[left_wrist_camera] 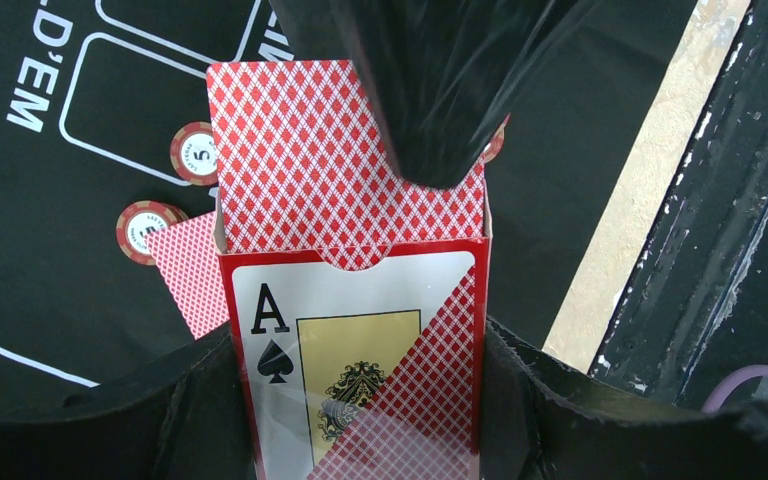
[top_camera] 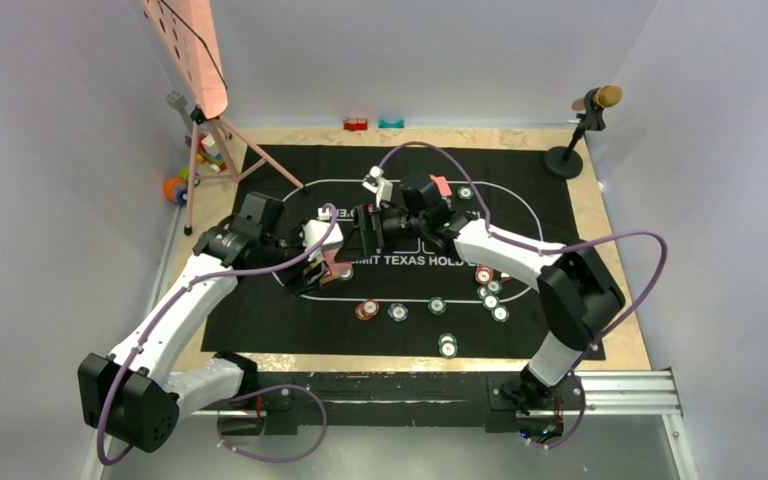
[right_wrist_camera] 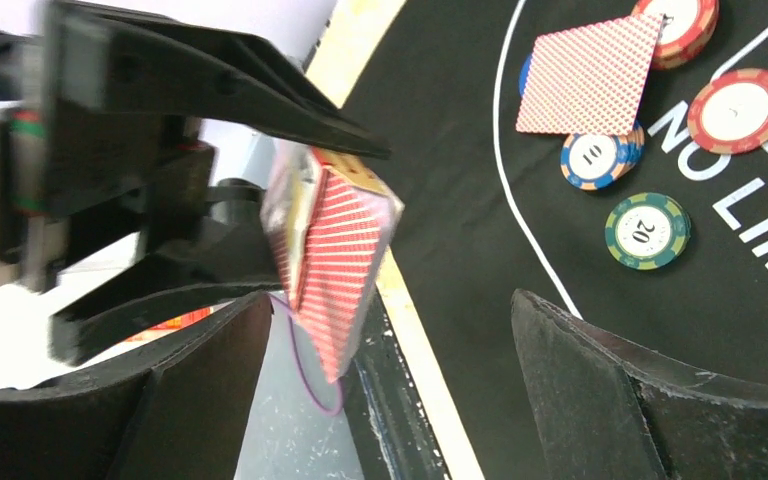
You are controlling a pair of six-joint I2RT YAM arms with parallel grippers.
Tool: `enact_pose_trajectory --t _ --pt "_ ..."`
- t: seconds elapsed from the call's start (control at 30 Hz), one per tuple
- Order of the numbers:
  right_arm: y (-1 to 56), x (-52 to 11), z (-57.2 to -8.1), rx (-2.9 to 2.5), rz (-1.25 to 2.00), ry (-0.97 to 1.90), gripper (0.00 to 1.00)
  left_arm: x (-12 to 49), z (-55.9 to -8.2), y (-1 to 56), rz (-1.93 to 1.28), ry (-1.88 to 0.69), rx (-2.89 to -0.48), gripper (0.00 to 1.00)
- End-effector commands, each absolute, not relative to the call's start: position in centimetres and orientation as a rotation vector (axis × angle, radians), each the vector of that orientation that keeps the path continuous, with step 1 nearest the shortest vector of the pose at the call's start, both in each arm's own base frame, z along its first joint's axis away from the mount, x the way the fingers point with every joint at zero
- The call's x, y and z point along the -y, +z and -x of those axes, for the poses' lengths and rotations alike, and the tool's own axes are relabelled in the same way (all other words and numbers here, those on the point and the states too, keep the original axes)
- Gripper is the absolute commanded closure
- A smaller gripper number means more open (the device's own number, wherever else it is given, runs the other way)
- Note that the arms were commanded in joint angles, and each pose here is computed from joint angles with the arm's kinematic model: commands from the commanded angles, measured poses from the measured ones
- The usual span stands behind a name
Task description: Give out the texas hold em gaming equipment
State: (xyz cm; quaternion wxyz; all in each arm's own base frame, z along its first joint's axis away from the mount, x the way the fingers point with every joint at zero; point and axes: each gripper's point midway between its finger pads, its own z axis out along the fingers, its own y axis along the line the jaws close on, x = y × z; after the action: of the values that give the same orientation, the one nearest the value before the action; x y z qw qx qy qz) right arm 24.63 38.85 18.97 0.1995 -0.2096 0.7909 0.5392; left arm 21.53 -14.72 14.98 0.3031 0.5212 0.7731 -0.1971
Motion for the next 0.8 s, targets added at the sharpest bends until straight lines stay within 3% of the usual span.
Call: enact_pose_trajectory --t 0.0,0.33,0.77 --pt "20.0 -40.6 -24.7 -2.162 0.636 1.552 0.05 15.7 -22.6 18.0 -1.347 -0.529 -1.946 0.46" --pt "19.6 -41.5 -25.0 -2.160 0.611 1.597 0.04 15.7 -22.4 18.0 -1.348 -0.536 -1.950 0.46" --pt "18.7 -39.8 -25.4 -2.199 0.529 1.595 0.39 15.6 -22.2 18.0 -1.349 -0.536 -1.949 0.47"
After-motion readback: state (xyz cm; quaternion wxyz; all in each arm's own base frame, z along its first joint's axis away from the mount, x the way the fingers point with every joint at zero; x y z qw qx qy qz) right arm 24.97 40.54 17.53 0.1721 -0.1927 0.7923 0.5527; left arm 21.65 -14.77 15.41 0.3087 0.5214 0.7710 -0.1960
